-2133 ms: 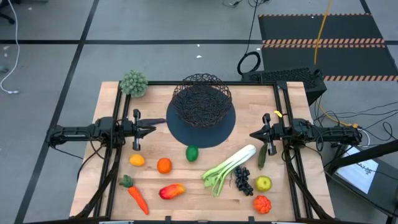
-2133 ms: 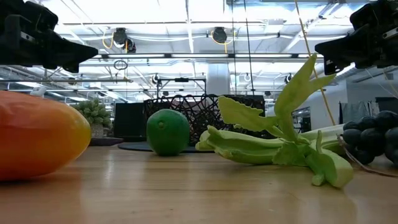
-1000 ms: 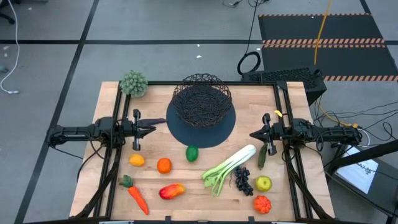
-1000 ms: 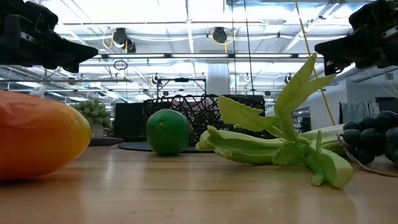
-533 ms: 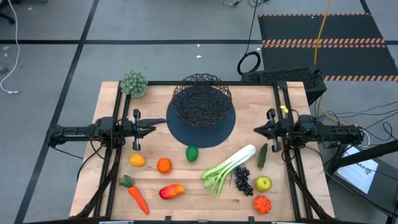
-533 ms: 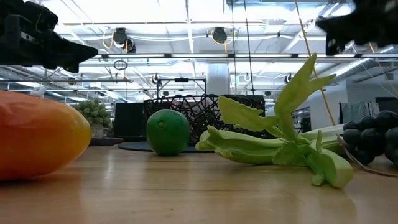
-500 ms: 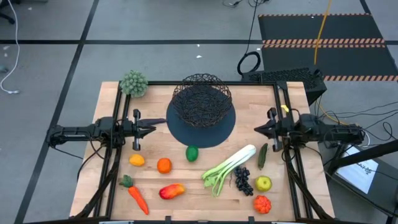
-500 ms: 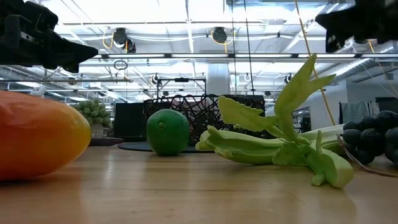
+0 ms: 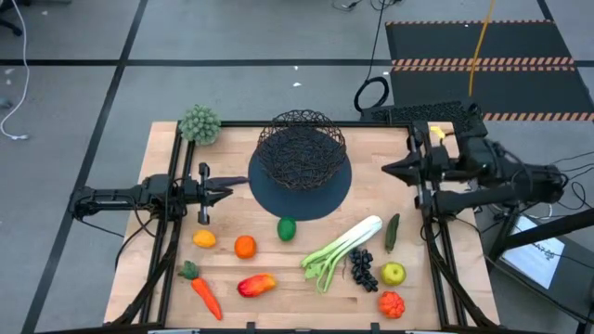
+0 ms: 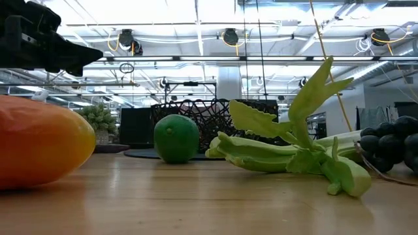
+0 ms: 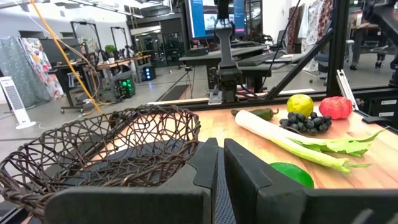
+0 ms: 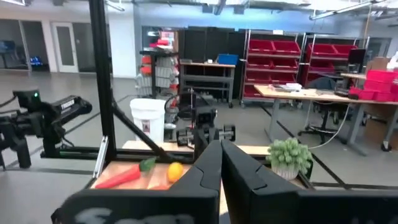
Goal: Build produce basket
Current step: Put the green celery into the wire basket
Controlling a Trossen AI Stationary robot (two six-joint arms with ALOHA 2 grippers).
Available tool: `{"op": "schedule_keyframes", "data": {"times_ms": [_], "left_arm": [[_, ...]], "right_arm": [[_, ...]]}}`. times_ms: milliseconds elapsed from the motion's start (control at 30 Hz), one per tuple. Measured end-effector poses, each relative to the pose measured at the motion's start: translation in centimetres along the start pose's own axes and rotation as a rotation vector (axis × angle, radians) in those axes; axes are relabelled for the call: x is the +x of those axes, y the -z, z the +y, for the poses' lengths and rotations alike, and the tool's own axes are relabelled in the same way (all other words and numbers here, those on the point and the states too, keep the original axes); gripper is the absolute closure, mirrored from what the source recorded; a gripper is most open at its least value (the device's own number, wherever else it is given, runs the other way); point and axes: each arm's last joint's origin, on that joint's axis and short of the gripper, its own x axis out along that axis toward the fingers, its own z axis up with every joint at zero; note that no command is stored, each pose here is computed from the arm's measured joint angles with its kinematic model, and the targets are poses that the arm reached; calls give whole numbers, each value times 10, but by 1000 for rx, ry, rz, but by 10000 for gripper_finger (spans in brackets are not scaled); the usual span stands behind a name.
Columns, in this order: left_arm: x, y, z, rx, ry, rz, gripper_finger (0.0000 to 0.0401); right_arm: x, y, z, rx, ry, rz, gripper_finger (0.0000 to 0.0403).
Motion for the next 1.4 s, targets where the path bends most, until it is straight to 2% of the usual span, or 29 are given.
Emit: {"op": "schedule_keyframes", "data": {"times_ms": [300, 533, 800, 1033, 1400], "left_arm": [[0, 0, 0, 0, 1, 0, 370], [0, 0, 0, 0, 1, 1, 370], [0, 0, 0, 0, 1, 0, 370], [0, 0, 0, 0, 1, 0, 370], [0, 0, 0, 0, 1, 0, 370]], "right_arm": [[34, -80, -2, -2, -8, 173, 403], [58, -107, -3, 44, -4, 243, 403], [76, -102, -3, 150, 16, 307, 403], [81, -93, -4, 261, 91, 377, 403], [81, -93, -4, 263, 88, 374, 403]]}}
